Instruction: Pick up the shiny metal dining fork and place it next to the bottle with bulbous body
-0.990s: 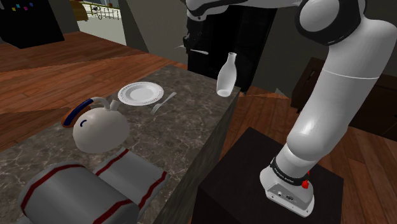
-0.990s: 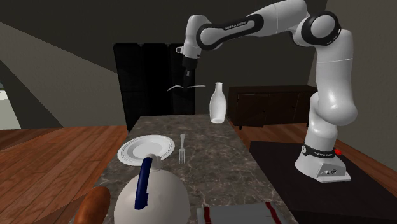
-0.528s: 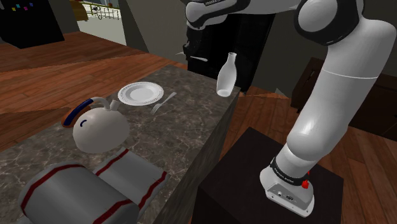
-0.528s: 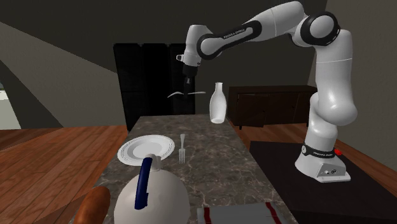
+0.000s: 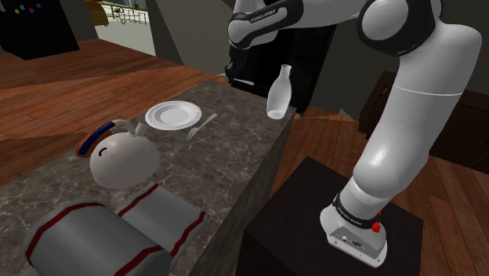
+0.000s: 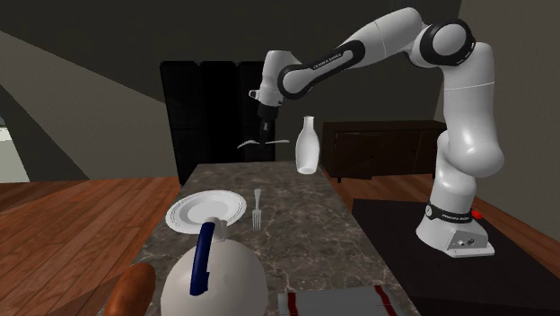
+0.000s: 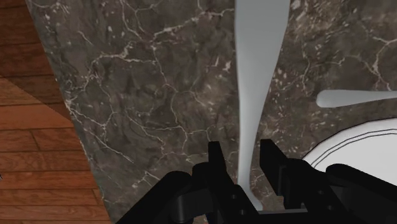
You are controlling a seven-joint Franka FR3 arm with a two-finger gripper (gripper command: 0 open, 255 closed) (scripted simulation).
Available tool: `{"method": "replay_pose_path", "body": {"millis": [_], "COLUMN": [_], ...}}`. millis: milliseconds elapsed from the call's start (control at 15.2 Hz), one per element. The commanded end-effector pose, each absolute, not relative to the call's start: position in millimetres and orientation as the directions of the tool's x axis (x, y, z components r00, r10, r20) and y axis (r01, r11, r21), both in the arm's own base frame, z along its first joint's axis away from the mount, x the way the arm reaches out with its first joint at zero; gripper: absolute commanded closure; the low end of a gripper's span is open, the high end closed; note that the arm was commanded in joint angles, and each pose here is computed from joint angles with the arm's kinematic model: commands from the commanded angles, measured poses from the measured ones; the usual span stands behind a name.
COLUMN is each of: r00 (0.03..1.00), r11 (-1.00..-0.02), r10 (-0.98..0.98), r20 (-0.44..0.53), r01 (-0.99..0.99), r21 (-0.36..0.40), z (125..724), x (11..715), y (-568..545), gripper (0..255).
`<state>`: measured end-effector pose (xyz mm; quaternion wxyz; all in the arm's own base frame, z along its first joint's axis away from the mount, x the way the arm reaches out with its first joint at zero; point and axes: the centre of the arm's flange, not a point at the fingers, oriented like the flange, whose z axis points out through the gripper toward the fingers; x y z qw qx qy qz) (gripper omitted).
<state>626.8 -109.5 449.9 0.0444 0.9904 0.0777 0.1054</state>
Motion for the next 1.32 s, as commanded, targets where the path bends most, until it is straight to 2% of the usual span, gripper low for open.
{"method": "replay_pose_path", "body": {"millis": [0, 1254], "r00": [0.966, 0.966], "r11": [-0.984, -0.984], "r10": [0.163, 0.163], "r20": [0.203, 0.203], "r01": [0.145, 0.145], "r21": [0.105, 0.105], "z": [440.2, 339.9], "x": [626.6, 626.6], "y": [-109.6, -109.6], "gripper": [255, 255]}}
